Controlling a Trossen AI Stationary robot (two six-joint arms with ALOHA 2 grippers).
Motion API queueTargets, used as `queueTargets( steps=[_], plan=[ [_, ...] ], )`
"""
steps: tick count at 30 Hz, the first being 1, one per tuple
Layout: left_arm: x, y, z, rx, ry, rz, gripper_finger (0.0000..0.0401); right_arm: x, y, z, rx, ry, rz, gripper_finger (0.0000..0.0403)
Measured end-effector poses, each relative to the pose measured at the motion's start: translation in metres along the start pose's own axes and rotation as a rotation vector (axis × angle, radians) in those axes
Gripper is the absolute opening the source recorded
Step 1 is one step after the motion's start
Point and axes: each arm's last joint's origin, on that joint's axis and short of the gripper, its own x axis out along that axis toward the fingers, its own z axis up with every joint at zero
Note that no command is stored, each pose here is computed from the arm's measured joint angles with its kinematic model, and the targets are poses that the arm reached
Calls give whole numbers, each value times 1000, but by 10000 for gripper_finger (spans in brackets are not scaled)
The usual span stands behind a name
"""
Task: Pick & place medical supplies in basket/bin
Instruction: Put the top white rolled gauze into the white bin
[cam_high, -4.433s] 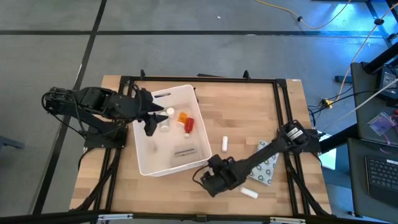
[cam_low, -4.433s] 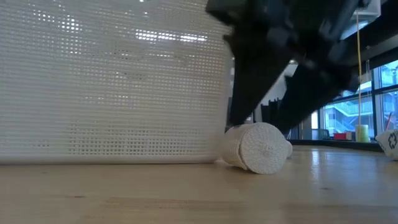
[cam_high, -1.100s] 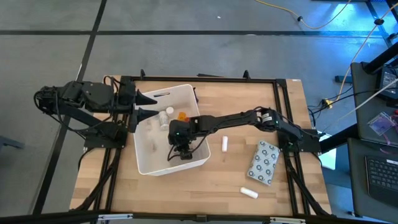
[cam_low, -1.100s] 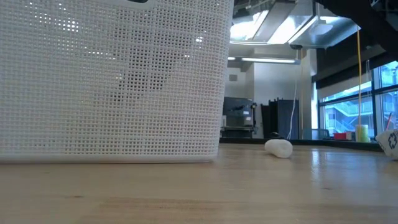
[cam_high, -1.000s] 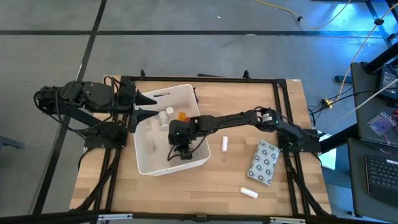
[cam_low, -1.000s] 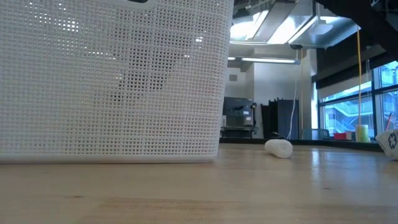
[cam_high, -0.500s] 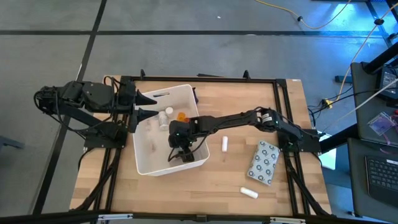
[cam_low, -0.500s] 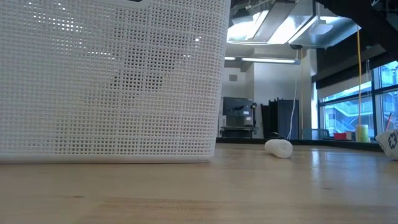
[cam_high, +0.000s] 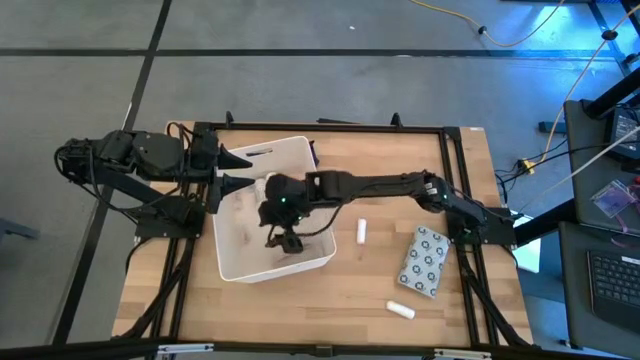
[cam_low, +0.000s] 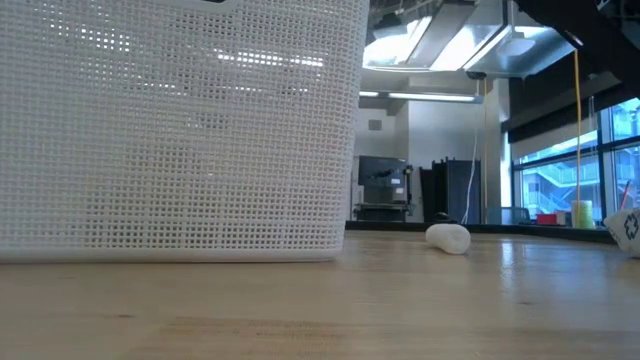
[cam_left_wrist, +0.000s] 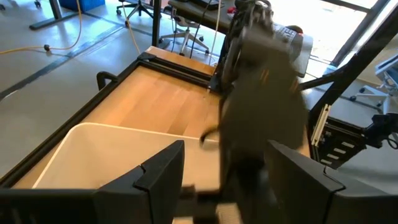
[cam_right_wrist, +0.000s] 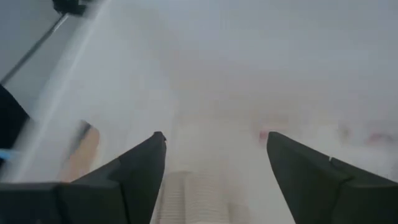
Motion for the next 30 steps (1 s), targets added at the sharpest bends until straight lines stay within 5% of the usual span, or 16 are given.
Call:
queueTargets(
  steps=[11,30],
  plan=[
    [1,0,0,-3,1,1,214,-66,54,18,204,61,-171,280],
    [30,-11,-4,-107,54,66,214,-91,220,-35,566,334,-603,280]
  ],
)
